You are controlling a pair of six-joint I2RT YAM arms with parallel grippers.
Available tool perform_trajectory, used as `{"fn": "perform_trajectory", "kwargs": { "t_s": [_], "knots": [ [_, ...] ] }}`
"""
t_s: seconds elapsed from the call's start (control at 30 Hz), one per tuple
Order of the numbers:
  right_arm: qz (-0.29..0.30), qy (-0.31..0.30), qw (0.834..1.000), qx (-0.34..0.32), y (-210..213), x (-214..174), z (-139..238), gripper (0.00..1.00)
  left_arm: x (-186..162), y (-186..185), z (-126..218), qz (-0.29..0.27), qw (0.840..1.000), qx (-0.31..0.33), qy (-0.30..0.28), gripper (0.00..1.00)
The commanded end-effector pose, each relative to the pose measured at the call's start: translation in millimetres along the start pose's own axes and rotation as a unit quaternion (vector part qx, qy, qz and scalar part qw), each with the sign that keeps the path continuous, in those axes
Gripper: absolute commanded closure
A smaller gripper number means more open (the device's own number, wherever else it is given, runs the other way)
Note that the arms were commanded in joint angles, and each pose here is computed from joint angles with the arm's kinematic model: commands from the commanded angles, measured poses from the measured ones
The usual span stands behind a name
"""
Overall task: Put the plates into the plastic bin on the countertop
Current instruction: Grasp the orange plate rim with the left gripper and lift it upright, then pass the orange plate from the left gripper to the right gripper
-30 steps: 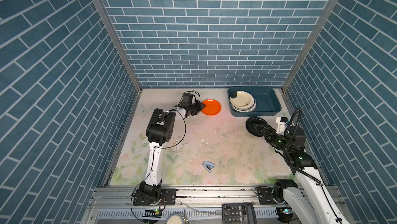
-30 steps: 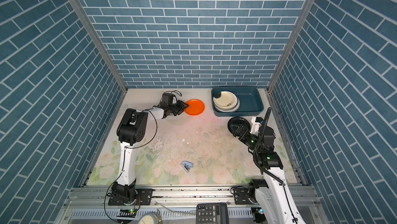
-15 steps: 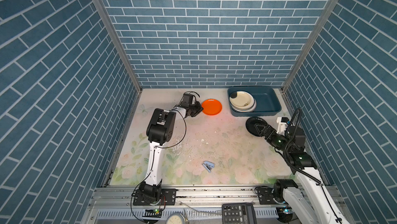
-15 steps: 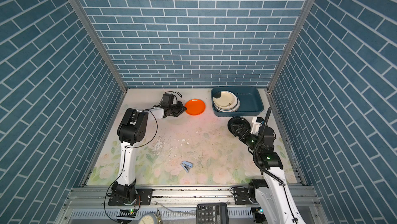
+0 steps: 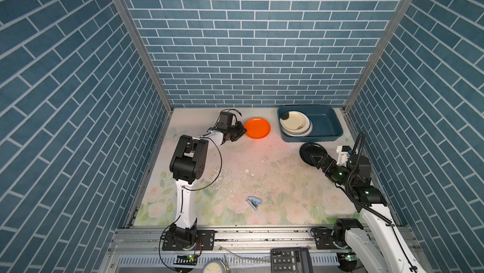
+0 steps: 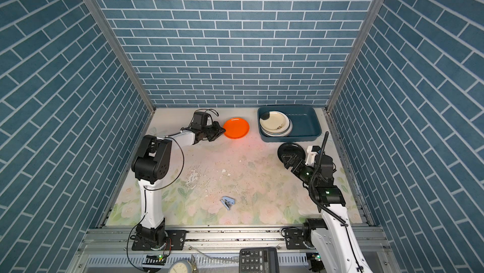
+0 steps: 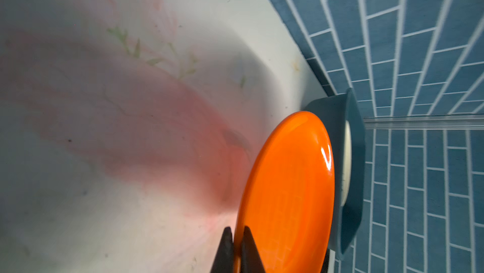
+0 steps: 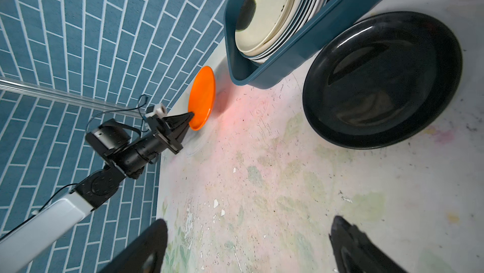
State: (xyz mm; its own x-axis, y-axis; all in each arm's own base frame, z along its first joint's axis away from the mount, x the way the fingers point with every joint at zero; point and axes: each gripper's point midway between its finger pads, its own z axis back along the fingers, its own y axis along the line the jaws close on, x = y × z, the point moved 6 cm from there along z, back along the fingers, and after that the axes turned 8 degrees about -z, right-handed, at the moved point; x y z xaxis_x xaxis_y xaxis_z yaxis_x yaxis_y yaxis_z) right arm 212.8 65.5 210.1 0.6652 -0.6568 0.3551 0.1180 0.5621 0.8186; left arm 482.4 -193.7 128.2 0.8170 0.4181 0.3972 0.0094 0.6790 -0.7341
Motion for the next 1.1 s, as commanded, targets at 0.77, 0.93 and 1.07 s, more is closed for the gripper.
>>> {"fn": "perform_trajectory", "kwargs": {
  "t_s": [0.77,0.93,1.07],
  "knots": [
    [-0.039,0.009,0.999,0.01,22.3,23.3,-14.6,0.04,-57.1,-56.3,185.0,-0.042,0.993,-0.066,-0.087,1.0],
    [-0.043,0.045,0.998,0.027,38.2,25.4,-33.8,0.08,-67.3,-53.7,200.4,-0.038,0.992,-0.066,-0.098,1.0],
    [-0.019,0.053,0.998,0.032,59.2,21.1,-47.1,0.08,-69.9,-56.2,202.2,-0.039,0.992,-0.077,-0.092,1.0]
  ]
}}
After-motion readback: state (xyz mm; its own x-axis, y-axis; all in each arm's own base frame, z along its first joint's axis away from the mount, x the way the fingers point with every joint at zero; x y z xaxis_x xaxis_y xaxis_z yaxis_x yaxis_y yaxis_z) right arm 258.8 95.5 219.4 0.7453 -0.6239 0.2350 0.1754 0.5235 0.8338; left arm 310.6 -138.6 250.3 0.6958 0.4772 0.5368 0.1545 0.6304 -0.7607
